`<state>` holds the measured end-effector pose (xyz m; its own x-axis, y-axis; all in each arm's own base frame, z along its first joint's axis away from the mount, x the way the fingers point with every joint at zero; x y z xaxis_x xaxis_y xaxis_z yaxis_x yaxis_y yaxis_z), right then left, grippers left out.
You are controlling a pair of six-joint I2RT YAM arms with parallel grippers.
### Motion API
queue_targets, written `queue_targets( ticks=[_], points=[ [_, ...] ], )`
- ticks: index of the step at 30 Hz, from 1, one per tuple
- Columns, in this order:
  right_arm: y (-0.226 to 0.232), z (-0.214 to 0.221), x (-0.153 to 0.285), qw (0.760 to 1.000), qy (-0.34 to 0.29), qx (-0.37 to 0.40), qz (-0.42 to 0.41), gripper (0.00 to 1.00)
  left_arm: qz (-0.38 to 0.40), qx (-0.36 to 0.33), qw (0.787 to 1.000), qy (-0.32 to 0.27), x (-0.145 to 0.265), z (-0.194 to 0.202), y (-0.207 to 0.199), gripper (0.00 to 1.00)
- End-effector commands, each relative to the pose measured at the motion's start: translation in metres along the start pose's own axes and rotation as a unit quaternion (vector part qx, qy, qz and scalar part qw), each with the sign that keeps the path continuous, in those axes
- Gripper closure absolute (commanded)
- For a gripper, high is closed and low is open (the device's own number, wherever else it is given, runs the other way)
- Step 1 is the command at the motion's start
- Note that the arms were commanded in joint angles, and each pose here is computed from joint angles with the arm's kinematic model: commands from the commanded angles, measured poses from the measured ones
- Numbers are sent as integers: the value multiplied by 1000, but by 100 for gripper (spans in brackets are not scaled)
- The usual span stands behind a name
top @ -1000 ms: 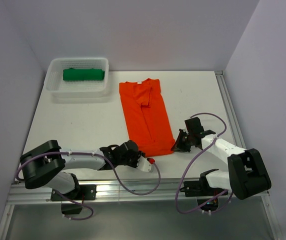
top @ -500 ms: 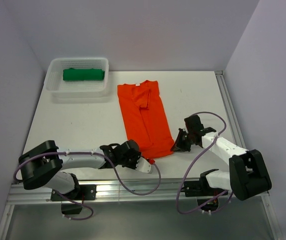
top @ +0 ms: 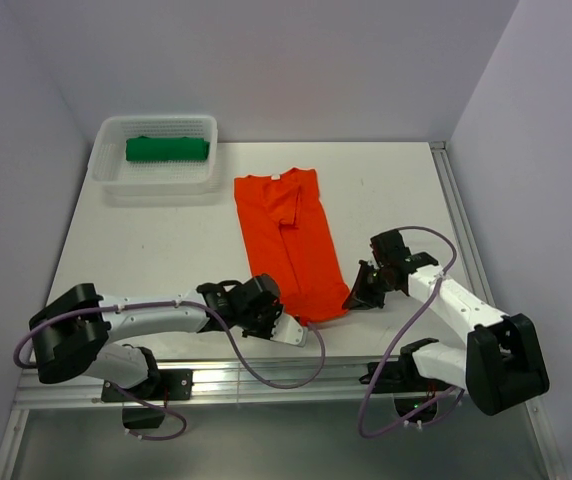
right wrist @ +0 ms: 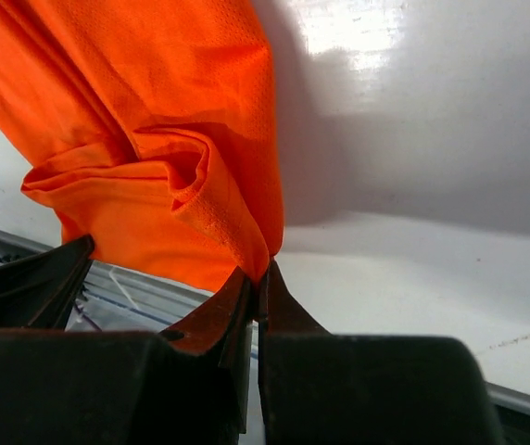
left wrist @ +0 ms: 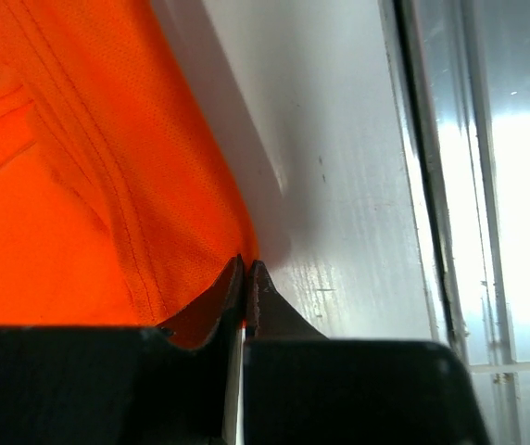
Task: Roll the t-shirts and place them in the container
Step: Roll the tshirt
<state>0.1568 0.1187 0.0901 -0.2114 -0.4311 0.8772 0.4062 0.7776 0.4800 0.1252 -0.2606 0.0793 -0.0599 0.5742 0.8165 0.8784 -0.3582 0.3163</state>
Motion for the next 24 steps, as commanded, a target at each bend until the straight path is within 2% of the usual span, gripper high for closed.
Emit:
queue_targets(
  ticks=[1,13,24],
  points=[
    [10,4,10,1000,23,-7,-6,100,11,12,1000,-27,13,-15,0,99],
    [23,15,19,993,113,-21,-4,100,19,33,997,-62,28,-32,8,99],
    [39,5,13,988,148,-31,-11,100,29,96,992,-81,40,-15,27,98]
  ],
)
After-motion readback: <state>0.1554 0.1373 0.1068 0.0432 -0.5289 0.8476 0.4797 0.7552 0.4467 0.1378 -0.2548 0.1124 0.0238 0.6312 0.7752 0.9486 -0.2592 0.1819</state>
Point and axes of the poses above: each gripper's point midway between its finger pads, its own x axis back along the fingers, its own y axis along the line the jaws close on, z = x × y, the point moved 5 cm from there along x, back along the fingers, and after that the axes turned 8 degrees about -x, right-handed, at the moved point
